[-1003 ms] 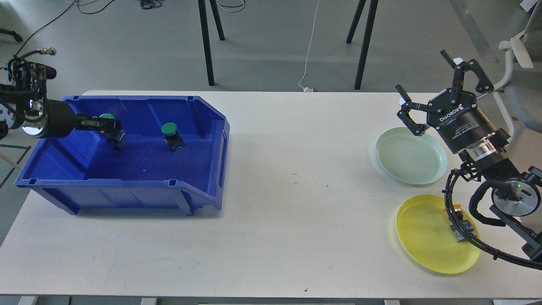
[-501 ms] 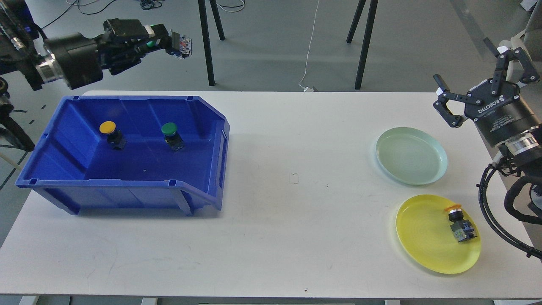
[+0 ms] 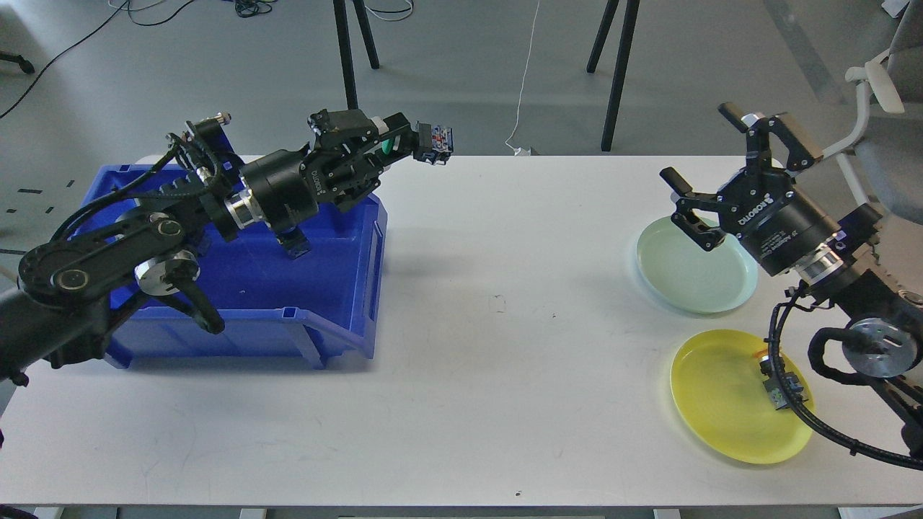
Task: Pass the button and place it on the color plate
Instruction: 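Raise the green button above the bin toward the right gripper, then close the right gripper on the green button held by the left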
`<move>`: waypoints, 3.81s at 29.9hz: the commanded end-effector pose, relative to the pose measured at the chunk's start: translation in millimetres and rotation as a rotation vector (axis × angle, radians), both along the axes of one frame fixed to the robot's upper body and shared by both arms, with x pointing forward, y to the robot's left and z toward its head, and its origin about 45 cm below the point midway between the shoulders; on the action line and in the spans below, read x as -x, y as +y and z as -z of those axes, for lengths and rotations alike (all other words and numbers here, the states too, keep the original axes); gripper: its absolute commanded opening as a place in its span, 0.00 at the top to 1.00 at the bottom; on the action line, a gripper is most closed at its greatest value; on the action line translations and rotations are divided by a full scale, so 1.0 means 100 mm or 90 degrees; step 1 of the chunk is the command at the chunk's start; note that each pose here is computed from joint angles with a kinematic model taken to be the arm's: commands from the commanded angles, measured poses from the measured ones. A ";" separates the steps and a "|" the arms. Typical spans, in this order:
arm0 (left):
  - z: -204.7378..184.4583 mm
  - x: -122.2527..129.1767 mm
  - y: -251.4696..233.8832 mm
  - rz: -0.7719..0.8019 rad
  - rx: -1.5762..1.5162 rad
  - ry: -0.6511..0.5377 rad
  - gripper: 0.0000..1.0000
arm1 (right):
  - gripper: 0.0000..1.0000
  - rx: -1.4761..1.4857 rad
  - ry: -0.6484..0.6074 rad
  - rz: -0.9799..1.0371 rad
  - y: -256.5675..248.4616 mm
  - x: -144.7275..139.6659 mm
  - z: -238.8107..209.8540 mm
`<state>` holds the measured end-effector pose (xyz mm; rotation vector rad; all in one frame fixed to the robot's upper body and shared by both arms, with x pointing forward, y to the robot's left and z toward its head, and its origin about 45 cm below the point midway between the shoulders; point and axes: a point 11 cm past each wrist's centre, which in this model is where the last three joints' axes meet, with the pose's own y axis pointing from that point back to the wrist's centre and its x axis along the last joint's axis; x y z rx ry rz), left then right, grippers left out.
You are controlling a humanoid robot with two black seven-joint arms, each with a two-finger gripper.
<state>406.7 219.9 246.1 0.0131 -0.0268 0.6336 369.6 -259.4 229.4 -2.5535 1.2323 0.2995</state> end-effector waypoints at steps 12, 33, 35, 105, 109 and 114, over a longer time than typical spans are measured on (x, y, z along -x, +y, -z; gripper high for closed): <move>0.04 0.02 0.05 -0.020 0.030 0.009 0.87 | 0.02 -0.044 -0.004 -0.044 1.48 -0.27 0.17; 0.02 0.13 -0.08 0.008 0.047 0.011 0.87 | 0.02 0.030 -0.002 -0.044 1.70 -0.45 0.24; 0.00 0.15 -0.11 0.015 0.049 0.009 0.87 | 0.02 0.036 0.000 -0.056 1.74 -0.41 0.28; 0.02 0.16 -0.10 0.013 0.051 0.013 0.85 | 1.00 0.064 -0.056 -0.072 1.98 -0.32 0.12; 0.02 0.16 -0.10 0.013 0.051 0.013 0.83 | 1.00 0.063 -0.057 -0.068 1.98 -0.33 0.11; 0.02 0.16 -0.11 0.013 0.050 0.013 0.79 | 1.00 0.062 -0.056 -0.067 1.98 -0.33 0.11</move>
